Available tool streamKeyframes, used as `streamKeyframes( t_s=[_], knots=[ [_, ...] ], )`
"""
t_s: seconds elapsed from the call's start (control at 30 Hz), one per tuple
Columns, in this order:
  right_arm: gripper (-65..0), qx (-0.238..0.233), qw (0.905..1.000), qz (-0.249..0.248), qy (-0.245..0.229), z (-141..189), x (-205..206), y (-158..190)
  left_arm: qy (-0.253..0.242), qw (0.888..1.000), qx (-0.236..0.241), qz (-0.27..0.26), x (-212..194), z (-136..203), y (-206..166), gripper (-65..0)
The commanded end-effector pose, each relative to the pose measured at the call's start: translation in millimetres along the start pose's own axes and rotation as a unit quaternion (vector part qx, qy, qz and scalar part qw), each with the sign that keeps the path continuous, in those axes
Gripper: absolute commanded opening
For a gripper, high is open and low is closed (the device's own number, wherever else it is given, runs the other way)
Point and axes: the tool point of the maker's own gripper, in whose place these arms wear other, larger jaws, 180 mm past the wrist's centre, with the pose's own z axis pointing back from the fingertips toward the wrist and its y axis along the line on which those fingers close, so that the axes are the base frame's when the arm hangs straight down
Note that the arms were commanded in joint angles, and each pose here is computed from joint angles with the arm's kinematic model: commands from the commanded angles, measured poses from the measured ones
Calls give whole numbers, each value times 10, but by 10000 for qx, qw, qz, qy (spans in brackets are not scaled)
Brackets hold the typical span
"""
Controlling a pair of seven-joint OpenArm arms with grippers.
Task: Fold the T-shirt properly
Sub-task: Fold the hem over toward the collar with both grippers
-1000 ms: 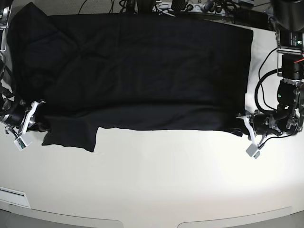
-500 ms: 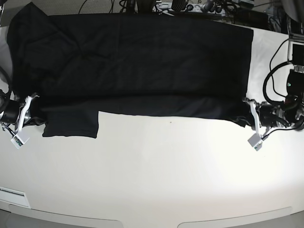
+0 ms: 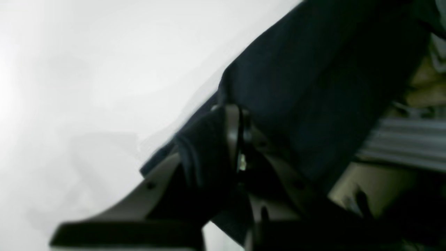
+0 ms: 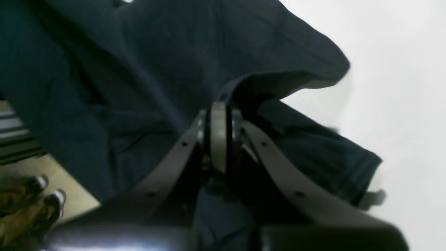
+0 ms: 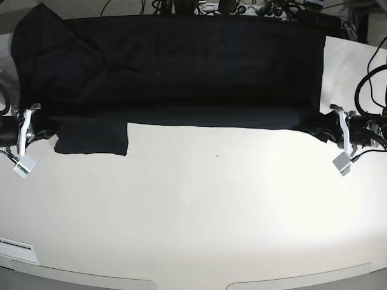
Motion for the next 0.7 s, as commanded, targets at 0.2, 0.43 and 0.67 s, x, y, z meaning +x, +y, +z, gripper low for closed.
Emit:
streamKeyframes(
  t_s=[0.2, 0.43, 0.67],
  knots=[
    [-650, -27, 9996, -136, 231, -36, -270, 26, 407, 9992, 38, -28, -196, 62, -8, -650],
    [-650, -506, 9986, -24, 146, -48, -275, -142, 729, 9968, -201, 264, -551, -82, -121, -650],
    [-271, -293, 9995, -56, -134, -15, -134, -75, 1009, 9926, -409, 528, -865, -185, -239, -295]
  ],
)
